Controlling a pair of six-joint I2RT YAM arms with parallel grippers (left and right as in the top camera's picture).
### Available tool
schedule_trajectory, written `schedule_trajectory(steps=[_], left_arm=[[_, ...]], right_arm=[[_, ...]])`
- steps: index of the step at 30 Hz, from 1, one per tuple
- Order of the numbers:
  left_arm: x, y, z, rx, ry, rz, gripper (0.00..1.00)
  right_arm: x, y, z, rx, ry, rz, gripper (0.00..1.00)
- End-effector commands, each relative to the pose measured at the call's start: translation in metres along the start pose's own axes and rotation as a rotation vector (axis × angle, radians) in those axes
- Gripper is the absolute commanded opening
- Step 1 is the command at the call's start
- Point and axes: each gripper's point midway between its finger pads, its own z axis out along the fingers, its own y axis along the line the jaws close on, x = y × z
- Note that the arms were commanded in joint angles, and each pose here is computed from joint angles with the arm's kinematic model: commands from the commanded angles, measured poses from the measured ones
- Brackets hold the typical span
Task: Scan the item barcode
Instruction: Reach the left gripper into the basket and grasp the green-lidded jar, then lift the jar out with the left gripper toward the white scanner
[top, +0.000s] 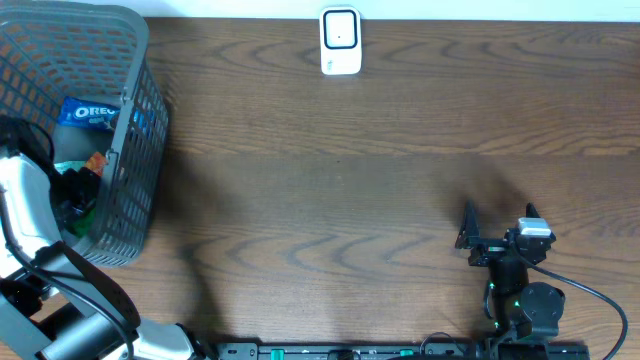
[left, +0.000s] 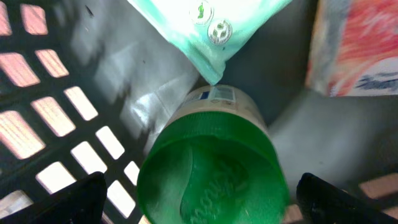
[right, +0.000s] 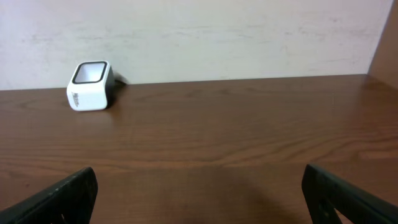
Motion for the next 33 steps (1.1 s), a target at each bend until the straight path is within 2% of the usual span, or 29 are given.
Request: schedule_trajectory(steps=[1,16,17,19,22,25,28,33], left_arm=[[0.009,0.005,0.016,-0.028,0.032,0.001,0.98],[0.015,0.003,0.047,-0.021,0.009,-0.003,1.00],[0.015,0.003,0.048,-0.021,0.007,-0.002,0.96],[0.015,0.003,0.050,-0.019,0.004,0.020,0.78],[0.015,0.004,0.049,-0.025,0.004,0.042,0.65],[0.014,0.008,0.047,-0.045,-0.002,0.041,0.60],[0.009,0.008,0.034,-0.041,-0.014,0.039,0.59],[-0.026,0.006,-0.050,0.013,-0.178,0.014,0.59]], right_arm=[[0.001,0.001,0.000,-0.004,0.003,-0.012,0.99],[0.001,0.001,0.000,-0.004,0.003,-0.012,0.99],[0.001,0.001,0.000,-0.004,0.003,-0.012,0.99],[0.001,0.001,0.000,-0.004,0.003,-0.012,0.99],[0.001,0.001,0.000,-0.004,0.003,-0.012,0.99],[0.001,0.001,0.000,-0.004,0.003,-0.012,0.99],[0.001,0.001,0.000,-0.004,0.003,-0.012,0.99],[0.001,0.001,0.000,-0.004,0.003,-0.012,0.99]])
